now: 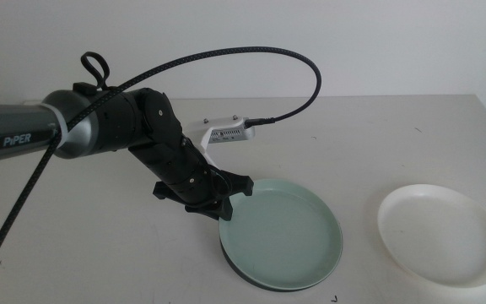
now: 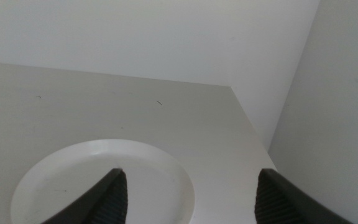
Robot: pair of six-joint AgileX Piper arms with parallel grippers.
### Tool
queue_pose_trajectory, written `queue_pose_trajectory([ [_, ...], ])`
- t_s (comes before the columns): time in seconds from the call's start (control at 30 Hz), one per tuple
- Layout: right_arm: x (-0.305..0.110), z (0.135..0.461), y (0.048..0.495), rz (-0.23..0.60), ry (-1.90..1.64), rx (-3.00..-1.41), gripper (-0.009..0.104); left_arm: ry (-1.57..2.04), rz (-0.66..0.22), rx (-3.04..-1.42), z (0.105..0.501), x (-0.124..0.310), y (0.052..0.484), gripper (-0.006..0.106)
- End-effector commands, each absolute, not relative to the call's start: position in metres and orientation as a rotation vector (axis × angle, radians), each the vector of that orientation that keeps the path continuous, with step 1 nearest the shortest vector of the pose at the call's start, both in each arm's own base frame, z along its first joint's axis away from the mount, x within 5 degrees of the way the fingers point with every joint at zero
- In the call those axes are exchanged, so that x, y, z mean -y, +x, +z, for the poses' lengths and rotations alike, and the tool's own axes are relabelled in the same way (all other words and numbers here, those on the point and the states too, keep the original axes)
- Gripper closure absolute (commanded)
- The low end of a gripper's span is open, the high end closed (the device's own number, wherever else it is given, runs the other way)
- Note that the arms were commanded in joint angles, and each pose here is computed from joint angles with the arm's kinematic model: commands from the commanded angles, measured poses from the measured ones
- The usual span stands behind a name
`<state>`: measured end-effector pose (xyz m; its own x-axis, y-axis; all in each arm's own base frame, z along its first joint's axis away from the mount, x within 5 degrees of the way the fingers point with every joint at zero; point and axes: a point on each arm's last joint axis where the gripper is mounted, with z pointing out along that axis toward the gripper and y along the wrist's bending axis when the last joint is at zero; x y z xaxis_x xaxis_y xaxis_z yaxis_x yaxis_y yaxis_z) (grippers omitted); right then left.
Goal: Stack the three bowls on top of each other.
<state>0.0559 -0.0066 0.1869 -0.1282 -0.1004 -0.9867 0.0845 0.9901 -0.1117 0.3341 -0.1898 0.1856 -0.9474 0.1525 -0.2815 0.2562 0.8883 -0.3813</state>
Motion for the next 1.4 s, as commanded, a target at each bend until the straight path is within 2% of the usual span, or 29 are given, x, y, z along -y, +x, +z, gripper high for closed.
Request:
queue_pose_trajectory([
  [0.0,0.006,0.197,0.054,-0.176,-0.03,-1.587,0.043,0.278,-0.668,-2.72,0.211,0.194,0.335,0.081],
  [0.07,0.006,0.197,0.054,-0.176,-0.03,-1.587,0.043,0.276,-0.67,-2.72,0.212,0.194,0.335,0.068],
  [0.3,0.006,0.197,0.054,-0.176,-0.03,-1.587,0.043,0.324,-0.683,-2.712,0.224,0.192,0.331,0.008],
  [0.4,0.006,0.197,0.054,-0.176,-0.03,-1.587,0.043,0.386,-0.687,-2.634,0.249,0.189,0.324,-0.003],
  [0.67,0.006,0.197,0.054,-0.176,-0.03,-1.587,0.043,0.477,-0.702,-2.375,0.328,0.173,0.291,-0.003],
  [0.83,0.006,0.197,0.054,-0.176,-0.03,-1.587,0.043,0.495,-0.688,-2.269,0.361,0.162,0.271,-0.003],
  [1.1,0.006,0.197,0.054,-0.176,-0.03,-1.587,0.043,0.502,-0.677,-2.225,0.373,0.157,0.263,-0.003],
  [1.37,0.006,0.197,0.054,-0.176,-0.03,-1.587,0.043,0.554,-0.572,-2.145,0.393,0.142,0.244,-0.003],
])
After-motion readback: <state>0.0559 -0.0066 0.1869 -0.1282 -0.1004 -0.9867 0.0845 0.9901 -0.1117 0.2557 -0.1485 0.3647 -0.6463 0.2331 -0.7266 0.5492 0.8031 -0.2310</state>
